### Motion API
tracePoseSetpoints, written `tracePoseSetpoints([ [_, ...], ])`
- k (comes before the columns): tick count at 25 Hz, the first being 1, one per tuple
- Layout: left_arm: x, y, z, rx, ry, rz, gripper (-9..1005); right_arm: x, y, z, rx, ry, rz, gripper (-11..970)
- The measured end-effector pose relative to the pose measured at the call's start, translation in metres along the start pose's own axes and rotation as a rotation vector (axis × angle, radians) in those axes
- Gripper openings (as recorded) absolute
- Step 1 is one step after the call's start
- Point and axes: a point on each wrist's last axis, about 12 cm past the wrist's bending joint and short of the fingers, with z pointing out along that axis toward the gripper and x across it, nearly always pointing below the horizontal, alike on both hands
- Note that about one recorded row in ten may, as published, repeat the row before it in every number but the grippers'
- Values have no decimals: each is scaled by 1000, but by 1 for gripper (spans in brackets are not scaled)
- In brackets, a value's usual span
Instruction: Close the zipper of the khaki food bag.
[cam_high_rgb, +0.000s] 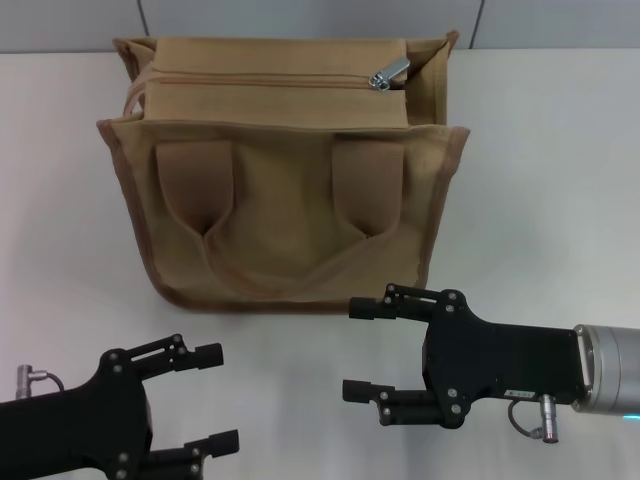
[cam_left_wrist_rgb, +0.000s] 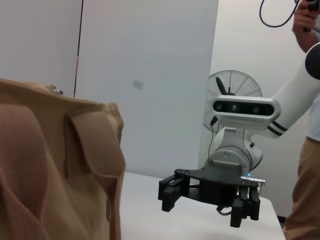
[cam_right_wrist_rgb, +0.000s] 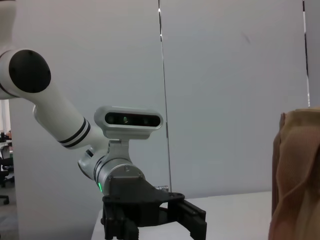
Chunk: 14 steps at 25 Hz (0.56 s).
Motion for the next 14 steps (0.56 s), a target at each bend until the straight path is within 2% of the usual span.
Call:
tracePoseSetpoints([
  [14,3,-2,1,-17,0,-3,786,1,2,0,4,-7,11,750],
])
